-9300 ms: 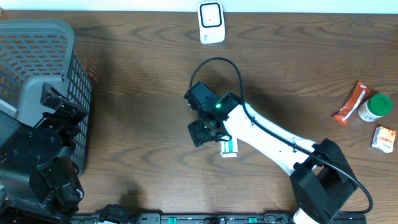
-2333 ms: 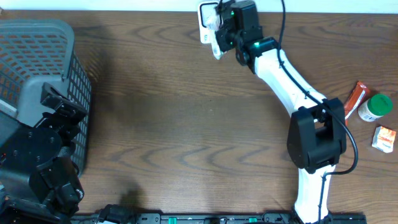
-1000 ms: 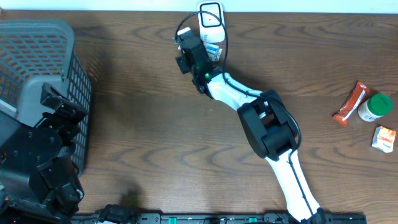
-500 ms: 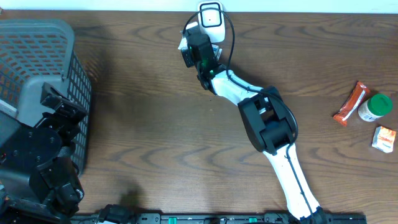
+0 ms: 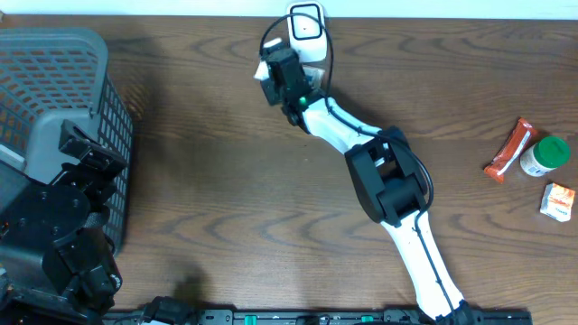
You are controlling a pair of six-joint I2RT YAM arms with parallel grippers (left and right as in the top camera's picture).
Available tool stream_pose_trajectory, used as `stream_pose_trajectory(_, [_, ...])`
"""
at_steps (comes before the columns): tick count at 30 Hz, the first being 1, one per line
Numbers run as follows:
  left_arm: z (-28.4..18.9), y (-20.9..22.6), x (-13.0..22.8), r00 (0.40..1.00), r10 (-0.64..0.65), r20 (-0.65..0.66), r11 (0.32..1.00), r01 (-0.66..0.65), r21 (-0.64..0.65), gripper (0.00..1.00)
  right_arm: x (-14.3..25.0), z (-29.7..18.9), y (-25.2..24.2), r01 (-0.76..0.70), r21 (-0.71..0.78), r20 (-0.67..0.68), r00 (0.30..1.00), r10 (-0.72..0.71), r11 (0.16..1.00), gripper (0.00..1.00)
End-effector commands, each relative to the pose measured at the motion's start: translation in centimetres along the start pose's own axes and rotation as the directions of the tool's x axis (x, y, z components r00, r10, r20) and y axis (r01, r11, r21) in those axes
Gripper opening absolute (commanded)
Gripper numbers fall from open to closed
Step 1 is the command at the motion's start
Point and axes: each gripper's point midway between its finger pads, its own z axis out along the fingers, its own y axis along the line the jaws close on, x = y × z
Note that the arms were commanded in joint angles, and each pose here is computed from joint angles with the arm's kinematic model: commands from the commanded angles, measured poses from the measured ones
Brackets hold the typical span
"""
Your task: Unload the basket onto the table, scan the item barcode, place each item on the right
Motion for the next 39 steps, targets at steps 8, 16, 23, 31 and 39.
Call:
stream_pose_trajectory(8, [0.1, 0.3, -0.1, 1.0, 0.014, 0.008, 1.0, -0.014, -0.017, 1.0, 1.2, -6.0, 3.8, 0.04, -0.084, -0.209, 0.976, -0.056, 0.996, 0.01])
stream_pose_trajectory(16, [0.1, 0.3, -0.1, 1.0, 0.014, 0.008, 1.0, -0.014, -0.017, 1.0, -2.3, -13.0, 3.0, -0.066, -0.085, -0.241, 0.97, 0.044, 0.994, 0.02])
stream_pose_trajectory(23, [0.1, 0.3, -0.1, 1.0, 0.014, 0.008, 1.0, -0.014, -0.017, 1.0, -3.5, -9.3, 1.1, -0.127, -0.114, -0.153, 0.982, 0.109, 0.985, 0.1])
stream_pose_trajectory(31, [0.1, 0.3, -0.1, 1.0, 0.014, 0.008, 1.0, -0.014, -0.017, 1.0, -3.1, -3.3, -0.3, -0.157, -0.105, -0.027, 0.988, 0.155, 0.982, 0.01])
stream_pose_trajectory(39, [0.1, 0.3, -0.1, 1.0, 0.014, 0.008, 1.0, -0.014, -0.017, 1.0, -5.2, -2.1, -0.9, -0.158, -0.097, 0.108, 0.98, 0.168, 0.983, 0.01])
